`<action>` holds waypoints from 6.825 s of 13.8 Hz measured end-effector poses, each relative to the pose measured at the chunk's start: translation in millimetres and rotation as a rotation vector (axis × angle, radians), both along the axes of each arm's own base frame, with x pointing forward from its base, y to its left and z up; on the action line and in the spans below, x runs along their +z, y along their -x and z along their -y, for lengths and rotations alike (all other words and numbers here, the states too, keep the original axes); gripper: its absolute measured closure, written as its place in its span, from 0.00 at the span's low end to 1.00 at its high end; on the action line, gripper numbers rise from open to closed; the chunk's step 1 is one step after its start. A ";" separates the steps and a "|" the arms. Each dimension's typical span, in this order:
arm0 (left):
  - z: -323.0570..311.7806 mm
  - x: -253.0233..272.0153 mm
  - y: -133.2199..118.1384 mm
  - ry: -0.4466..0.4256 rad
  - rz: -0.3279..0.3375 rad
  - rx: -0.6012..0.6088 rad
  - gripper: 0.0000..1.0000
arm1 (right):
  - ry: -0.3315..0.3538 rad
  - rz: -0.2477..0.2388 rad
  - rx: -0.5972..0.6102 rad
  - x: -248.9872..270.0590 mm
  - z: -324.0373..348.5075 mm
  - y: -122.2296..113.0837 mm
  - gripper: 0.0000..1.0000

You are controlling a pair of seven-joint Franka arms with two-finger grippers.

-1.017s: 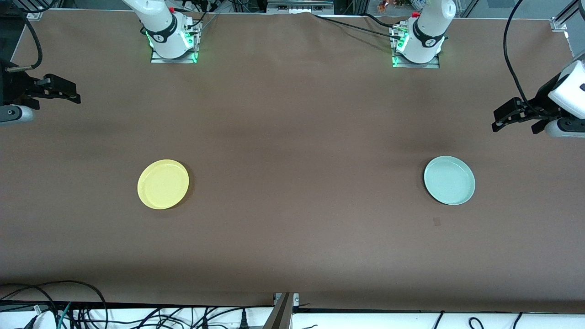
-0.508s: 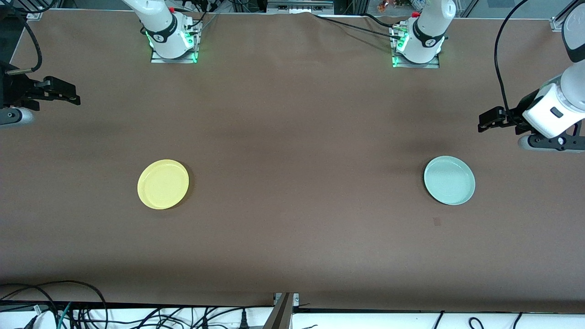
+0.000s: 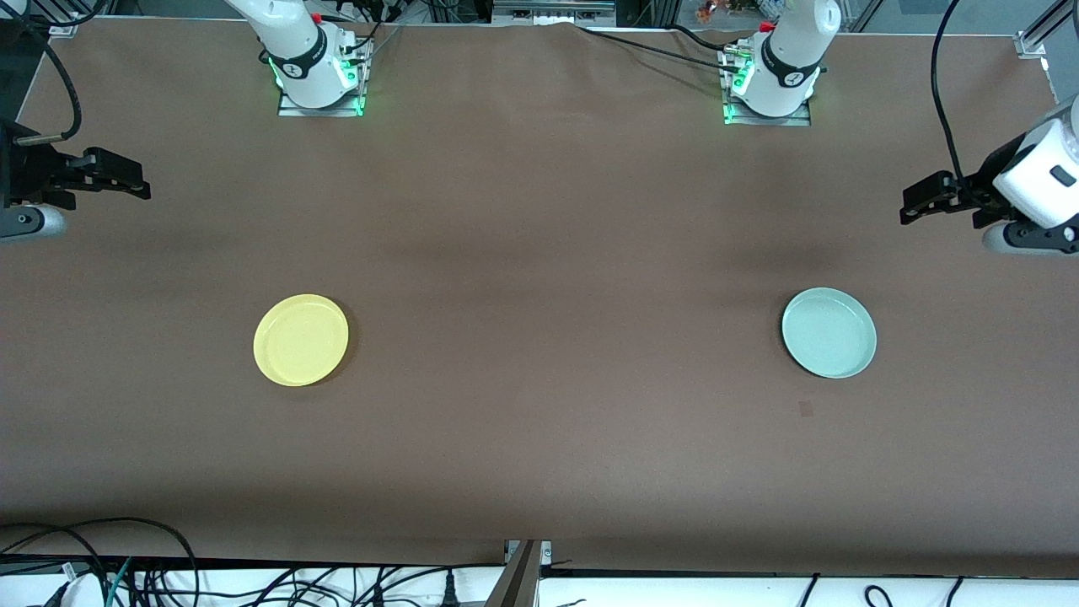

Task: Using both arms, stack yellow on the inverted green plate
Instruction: 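Reach both grippers down to the yellow and green plate rims, then grip both plate rims, yellow with the right gripper, green with the left, then flip the green plate with the left gripper while the right gripper lifts yellow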

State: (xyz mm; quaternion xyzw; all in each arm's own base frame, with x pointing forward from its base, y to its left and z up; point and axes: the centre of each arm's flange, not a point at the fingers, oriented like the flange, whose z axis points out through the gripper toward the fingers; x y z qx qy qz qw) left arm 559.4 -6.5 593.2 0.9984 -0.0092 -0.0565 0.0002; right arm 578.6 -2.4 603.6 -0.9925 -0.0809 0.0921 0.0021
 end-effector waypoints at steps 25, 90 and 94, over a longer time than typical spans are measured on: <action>-7.9 -54.0 19.4 -0.014 0.025 0.046 0.00 | 0.009 -0.066 -0.063 -140.2 44.8 -68.2 0.00; 419.4 -245.3 -10.9 -0.884 0.372 -0.499 0.97 | -0.179 -0.056 -0.172 -291.4 38.8 -82.3 0.97; 463.5 -268.4 20.7 -0.978 0.458 -0.517 0.97 | -0.192 -0.091 -0.145 -247.6 40.4 -89.8 0.97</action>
